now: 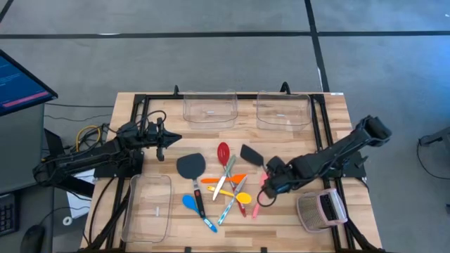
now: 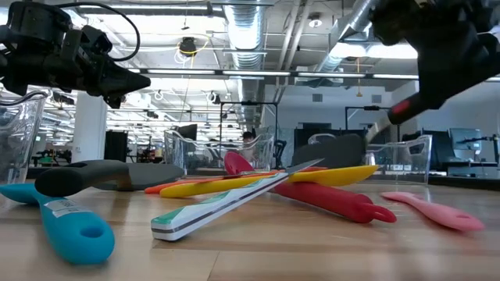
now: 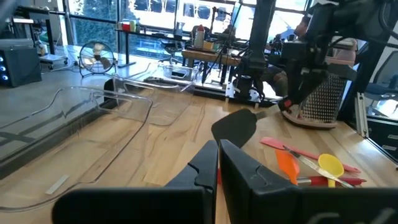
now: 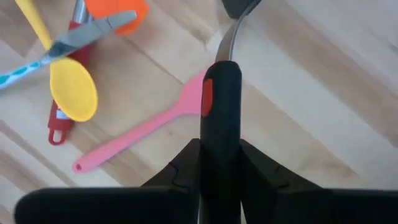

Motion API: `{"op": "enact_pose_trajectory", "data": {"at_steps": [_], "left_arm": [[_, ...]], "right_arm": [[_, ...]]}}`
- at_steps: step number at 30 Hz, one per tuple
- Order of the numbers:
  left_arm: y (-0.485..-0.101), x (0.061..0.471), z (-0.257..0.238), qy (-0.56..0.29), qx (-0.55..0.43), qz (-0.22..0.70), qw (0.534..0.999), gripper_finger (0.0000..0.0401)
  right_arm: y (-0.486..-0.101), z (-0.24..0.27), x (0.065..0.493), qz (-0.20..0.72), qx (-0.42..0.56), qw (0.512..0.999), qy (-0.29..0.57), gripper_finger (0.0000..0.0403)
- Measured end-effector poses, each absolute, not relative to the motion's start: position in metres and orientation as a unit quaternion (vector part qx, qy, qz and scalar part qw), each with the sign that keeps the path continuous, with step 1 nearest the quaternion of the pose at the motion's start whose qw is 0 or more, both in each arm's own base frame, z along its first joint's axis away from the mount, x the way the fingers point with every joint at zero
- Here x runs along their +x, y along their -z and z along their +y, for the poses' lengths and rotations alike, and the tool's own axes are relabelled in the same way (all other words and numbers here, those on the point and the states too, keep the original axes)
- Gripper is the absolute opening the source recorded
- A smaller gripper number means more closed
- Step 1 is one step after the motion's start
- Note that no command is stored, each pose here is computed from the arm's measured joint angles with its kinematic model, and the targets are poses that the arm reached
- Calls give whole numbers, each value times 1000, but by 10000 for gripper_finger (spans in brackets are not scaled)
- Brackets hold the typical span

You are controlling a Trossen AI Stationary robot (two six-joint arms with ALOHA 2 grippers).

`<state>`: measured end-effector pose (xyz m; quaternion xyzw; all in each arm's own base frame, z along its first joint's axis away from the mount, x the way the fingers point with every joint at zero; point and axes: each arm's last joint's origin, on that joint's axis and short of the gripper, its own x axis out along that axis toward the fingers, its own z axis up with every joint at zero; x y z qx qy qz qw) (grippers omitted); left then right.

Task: Pick & Place Kitchen Items
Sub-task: Put the right black spatula into top right transparent bin

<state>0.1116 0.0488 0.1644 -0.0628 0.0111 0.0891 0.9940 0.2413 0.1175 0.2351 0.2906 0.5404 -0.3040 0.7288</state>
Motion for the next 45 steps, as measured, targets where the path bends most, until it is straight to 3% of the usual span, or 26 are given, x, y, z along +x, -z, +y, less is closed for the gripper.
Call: {"op": "enact_pose_trajectory", "data": {"at_steps": [18, 32, 45], "left_arm": [[-164, 112, 49, -89, -63, 11, 994, 8], [-164, 112, 49, -89, -63, 11, 994, 8], [-164, 112, 49, -89, -63, 11, 994, 8]], "right_arm": [[-300, 123, 239, 440, 199, 811, 330, 65], [-335, 80, 229, 488, 81, 778, 386, 65], [-367, 21, 200, 482, 72, 783, 386, 65]]}}
